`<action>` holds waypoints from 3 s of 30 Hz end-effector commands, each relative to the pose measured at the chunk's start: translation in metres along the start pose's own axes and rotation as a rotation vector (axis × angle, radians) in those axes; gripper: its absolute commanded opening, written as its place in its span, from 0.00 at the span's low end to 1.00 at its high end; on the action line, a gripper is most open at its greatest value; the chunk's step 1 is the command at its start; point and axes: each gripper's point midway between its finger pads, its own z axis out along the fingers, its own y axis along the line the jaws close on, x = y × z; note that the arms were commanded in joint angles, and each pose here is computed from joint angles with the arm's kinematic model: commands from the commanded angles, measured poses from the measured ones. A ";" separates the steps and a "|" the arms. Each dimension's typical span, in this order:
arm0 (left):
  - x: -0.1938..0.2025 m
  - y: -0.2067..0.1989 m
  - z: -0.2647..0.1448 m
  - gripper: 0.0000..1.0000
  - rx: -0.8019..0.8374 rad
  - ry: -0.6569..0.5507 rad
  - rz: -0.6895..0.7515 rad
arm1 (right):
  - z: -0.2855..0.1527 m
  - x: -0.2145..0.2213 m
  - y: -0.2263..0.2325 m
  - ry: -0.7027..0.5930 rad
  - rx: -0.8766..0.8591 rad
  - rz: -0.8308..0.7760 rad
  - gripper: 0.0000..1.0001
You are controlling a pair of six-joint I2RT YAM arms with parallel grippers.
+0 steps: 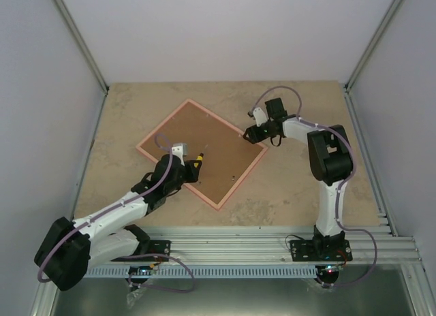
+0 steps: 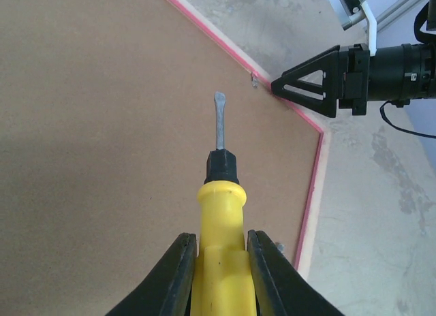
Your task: Take the photo out of the frame
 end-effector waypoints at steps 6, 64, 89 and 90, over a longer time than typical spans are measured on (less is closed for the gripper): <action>-0.006 -0.006 0.005 0.00 0.024 -0.014 0.018 | 0.005 0.026 0.010 0.068 -0.058 -0.007 0.43; 0.062 -0.056 0.038 0.00 0.139 0.240 0.045 | -0.068 0.110 0.142 -0.116 0.084 0.390 0.14; 0.081 -0.064 0.051 0.00 0.105 0.304 0.088 | -0.055 0.127 0.131 0.044 0.015 0.192 0.34; 0.080 -0.064 0.051 0.00 0.104 0.305 0.089 | -0.053 0.128 0.131 0.049 0.014 0.191 0.34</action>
